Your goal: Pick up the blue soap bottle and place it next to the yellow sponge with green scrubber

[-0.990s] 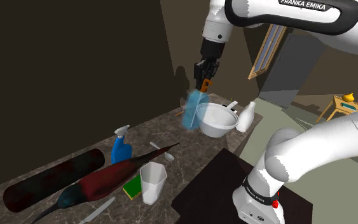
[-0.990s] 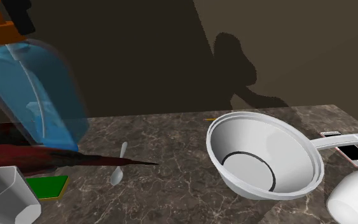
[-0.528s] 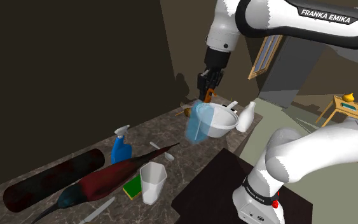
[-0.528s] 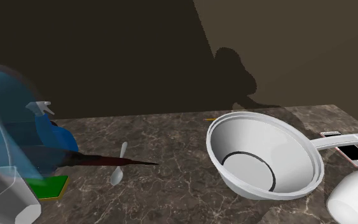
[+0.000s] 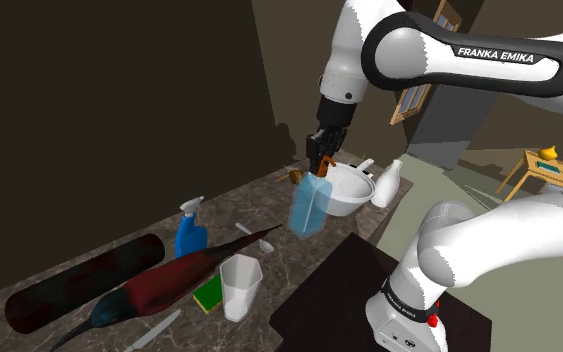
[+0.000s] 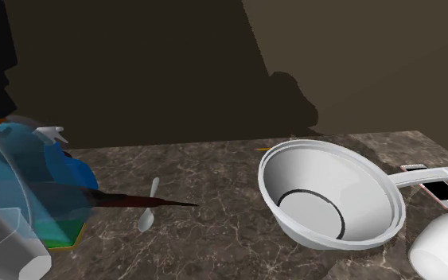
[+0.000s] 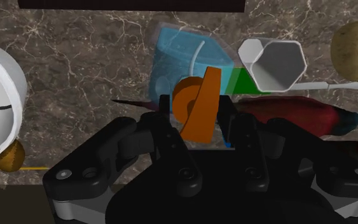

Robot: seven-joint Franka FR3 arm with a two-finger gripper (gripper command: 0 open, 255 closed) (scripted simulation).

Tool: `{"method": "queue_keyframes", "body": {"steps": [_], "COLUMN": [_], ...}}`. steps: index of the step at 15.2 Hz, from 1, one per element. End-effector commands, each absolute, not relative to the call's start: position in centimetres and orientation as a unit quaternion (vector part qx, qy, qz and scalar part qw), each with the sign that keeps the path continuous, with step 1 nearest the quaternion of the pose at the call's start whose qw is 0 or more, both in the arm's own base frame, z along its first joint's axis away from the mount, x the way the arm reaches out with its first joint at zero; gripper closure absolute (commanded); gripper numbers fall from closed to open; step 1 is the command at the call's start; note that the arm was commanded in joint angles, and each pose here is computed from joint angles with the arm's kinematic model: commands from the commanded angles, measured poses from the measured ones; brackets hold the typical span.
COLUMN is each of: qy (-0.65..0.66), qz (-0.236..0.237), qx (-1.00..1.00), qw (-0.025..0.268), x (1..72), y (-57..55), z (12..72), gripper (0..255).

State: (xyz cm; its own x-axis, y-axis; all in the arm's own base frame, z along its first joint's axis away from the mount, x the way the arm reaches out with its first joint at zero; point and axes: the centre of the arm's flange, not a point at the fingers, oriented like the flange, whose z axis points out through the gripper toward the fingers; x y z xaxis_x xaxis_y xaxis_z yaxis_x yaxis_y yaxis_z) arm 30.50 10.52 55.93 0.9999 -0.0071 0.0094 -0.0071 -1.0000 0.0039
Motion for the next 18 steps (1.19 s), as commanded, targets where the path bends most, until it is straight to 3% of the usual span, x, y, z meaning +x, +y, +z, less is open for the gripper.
{"method": "queue_keyframes", "body": {"steps": [1,18], "qy": [-0.004,-0.004], "qz": [0.005,0.005], "qx": [1.0,1.0], "qw": [0.002,0.002], "x": [30.6,30.6], "y": [10.5,10.5], "z": [54.9,45.9], "gripper": [255,255]}}
